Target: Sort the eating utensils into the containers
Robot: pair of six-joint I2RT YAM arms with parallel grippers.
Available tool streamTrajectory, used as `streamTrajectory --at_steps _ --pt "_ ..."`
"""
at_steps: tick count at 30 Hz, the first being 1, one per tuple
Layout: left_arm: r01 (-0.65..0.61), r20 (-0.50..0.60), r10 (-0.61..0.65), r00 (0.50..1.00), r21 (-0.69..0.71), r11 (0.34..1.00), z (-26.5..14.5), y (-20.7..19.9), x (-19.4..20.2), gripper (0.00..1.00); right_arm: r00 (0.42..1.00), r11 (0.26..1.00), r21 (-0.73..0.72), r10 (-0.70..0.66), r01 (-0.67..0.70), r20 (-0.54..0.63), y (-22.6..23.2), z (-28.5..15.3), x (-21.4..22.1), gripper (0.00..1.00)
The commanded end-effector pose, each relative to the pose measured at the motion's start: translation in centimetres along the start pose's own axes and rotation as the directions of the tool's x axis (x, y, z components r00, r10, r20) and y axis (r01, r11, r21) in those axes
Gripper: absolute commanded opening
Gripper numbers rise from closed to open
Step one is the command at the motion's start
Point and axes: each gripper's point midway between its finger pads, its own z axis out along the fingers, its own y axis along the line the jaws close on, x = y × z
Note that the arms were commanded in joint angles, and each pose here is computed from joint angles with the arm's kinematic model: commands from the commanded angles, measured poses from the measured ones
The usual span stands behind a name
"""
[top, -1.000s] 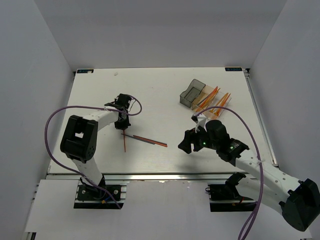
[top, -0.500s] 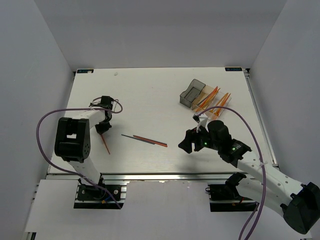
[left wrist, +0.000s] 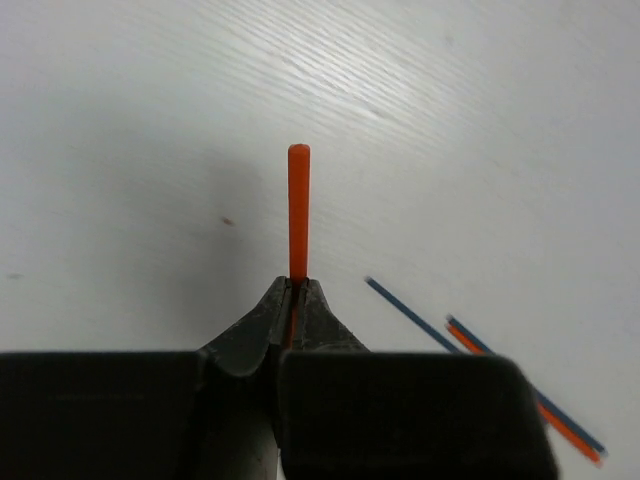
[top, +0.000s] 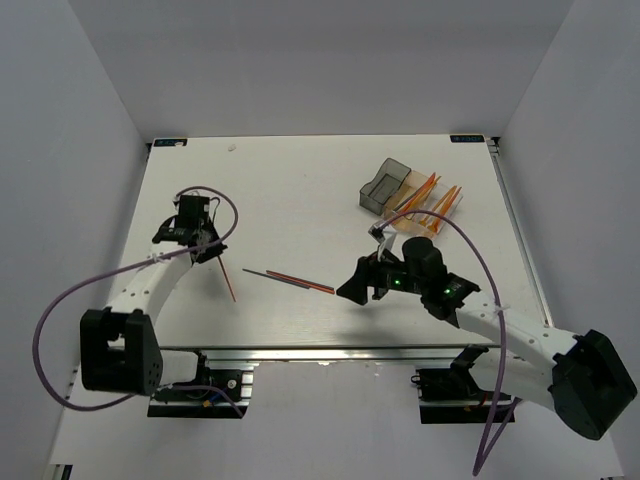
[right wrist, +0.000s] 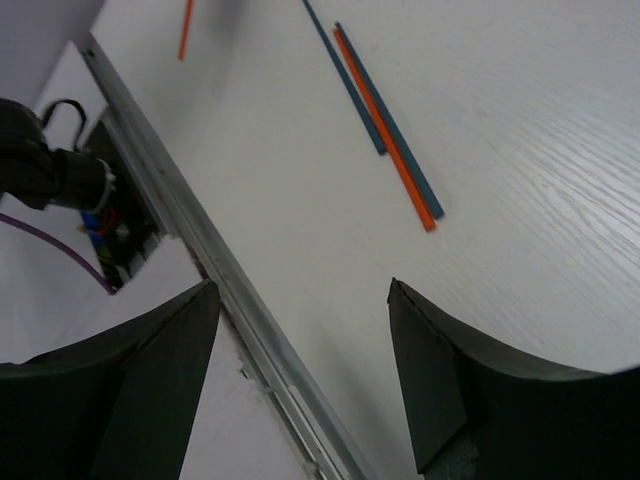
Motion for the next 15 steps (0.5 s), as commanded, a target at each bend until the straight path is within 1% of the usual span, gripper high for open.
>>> streamTrajectory --at_steps 1,2,3,4,5,6,7,9,11,14,15 --pt "0.001 -0.031 0.01 0.999 0.334 0.943 -3.2 -5.7 1.6 0.0 0.99 0.979 -0.2 0.004 0.025 0.144 4.8 1.3 -4.4 0.75" --pt "0.004 0.008 -0.007 1.0 0.404 0.915 -4.5 -6.9 1.1 0.0 0.987 0.973 -0.228 0.018 0.019 0.158 5.5 1.7 -5.0 0.76" --pt "0.005 0.017 -0.014 1.0 0.452 0.892 -5.5 -7.9 1.1 0.0 0.986 0.971 -0.241 0.038 0.002 0.16 5.8 2.7 -5.5 0.76" --pt "0.013 0.008 -0.02 1.0 0.521 0.854 -6.9 -9.6 1.5 0.0 0.982 0.962 -0.274 0.064 -0.014 0.177 7.0 3.3 -6.3 0.77" --pt "0.011 0.028 -0.033 0.999 0.562 0.827 -7.9 -10.6 1.2 0.0 0.978 0.966 -0.256 0.077 -0.026 0.195 7.1 4.1 -6.9 0.78" --pt "0.011 0.034 -0.04 0.999 0.61 0.793 -9.5 -11.8 1.3 0.0 0.977 0.969 -0.246 0.089 -0.04 0.194 7.2 5.4 -7.7 0.81" --pt "0.008 0.044 -0.048 0.998 0.646 0.763 -10.5 -12.7 1.1 0.0 0.979 0.968 -0.248 0.094 -0.047 0.181 8.0 6.2 -7.6 0.81" --pt "0.002 0.047 -0.047 0.998 0.688 0.726 -12.1 -13.9 1.6 0.0 0.973 0.981 -0.175 0.118 -0.083 0.198 7.4 8.3 -8.7 0.81" --pt "-0.004 0.051 -0.048 0.998 0.716 0.698 -12.9 -14.5 1.8 0.0 0.971 0.984 -0.144 0.135 -0.108 0.199 7.0 9.6 -8.6 0.81" --pt "0.008 0.03 -0.048 0.998 0.757 0.653 -13.5 -15.0 2.6 0.0 0.97 0.979 -0.178 0.132 -0.096 0.204 7.9 10.5 -9.1 0.78" --pt "0.016 0.02 -0.048 0.999 0.761 0.648 -13.5 -14.9 3.0 0.0 0.971 0.977 -0.19 0.13 -0.091 0.202 8.2 10.6 -9.0 0.78"
